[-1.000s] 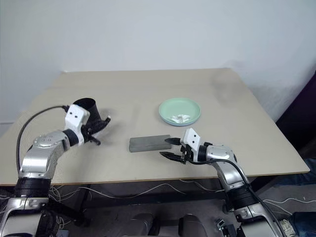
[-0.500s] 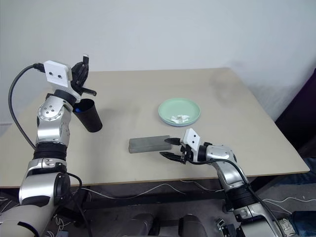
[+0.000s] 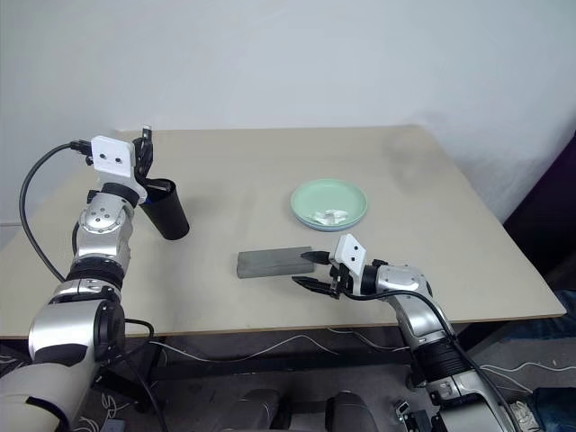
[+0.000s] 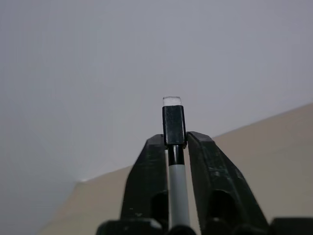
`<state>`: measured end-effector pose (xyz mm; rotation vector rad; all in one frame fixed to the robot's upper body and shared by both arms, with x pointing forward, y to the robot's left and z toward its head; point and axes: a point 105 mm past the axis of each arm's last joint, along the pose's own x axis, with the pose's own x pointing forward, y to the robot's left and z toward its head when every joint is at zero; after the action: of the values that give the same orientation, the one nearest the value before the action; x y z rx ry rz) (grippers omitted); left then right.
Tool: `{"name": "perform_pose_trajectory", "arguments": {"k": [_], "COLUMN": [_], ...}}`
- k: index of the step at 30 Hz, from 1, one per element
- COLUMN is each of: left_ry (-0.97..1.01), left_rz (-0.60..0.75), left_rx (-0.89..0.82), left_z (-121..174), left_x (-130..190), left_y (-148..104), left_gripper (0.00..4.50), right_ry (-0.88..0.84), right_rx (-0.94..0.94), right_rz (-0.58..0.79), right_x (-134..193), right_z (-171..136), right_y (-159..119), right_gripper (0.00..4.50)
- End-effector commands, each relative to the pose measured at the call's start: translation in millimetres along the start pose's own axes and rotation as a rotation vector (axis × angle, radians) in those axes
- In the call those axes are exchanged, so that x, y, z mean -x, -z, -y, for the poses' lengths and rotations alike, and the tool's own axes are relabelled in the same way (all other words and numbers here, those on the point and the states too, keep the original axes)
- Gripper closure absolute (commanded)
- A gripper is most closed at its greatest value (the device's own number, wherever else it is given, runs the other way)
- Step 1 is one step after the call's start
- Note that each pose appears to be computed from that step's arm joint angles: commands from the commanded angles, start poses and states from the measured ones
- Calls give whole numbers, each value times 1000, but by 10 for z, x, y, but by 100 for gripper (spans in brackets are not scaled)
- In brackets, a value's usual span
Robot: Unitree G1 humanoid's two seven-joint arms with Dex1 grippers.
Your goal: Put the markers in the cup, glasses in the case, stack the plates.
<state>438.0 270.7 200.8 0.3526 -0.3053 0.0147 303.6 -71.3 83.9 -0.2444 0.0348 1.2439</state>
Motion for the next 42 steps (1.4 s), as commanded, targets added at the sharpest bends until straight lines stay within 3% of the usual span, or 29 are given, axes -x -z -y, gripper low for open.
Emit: {"name": "perform_pose_trajectory", "arguments": {"k": [1,4,11,15,19,23,30,33,42], "left_ry": [-14,-3,51,253,518,675,708,675,577], "left_rz": [79,82,101,135,120,-19,-153,-212,-228], "left_rx": [-25,-31,36,211,354,319,279,262,243], "left_z": [-50,-16,73,285,538,696,747,692,621], "left_x": [-91,-96,-92,-6,312,753,1141,1296,1355], "left_y": [-244,-247,-269,-331,-392,-188,77,269,403], "left_gripper": [265,165,165,165,165,165,165,165,165], "right_ry": [19,19,19,19,27,62,124,178,282], "right_rx": [47,49,51,51,53,65,63,28,-7], "right_rz": [27,27,26,25,24,26,11,-62,-142], "right_x": [36,37,45,63,90,137,419,739,1136], "right_z": [58,61,79,86,124,243,492,596,679], "right_y": [-118,-120,-128,-132,-142,-176,-222,-66,104], "right_gripper": [178,178,178,178,178,178,178,178,178]}}
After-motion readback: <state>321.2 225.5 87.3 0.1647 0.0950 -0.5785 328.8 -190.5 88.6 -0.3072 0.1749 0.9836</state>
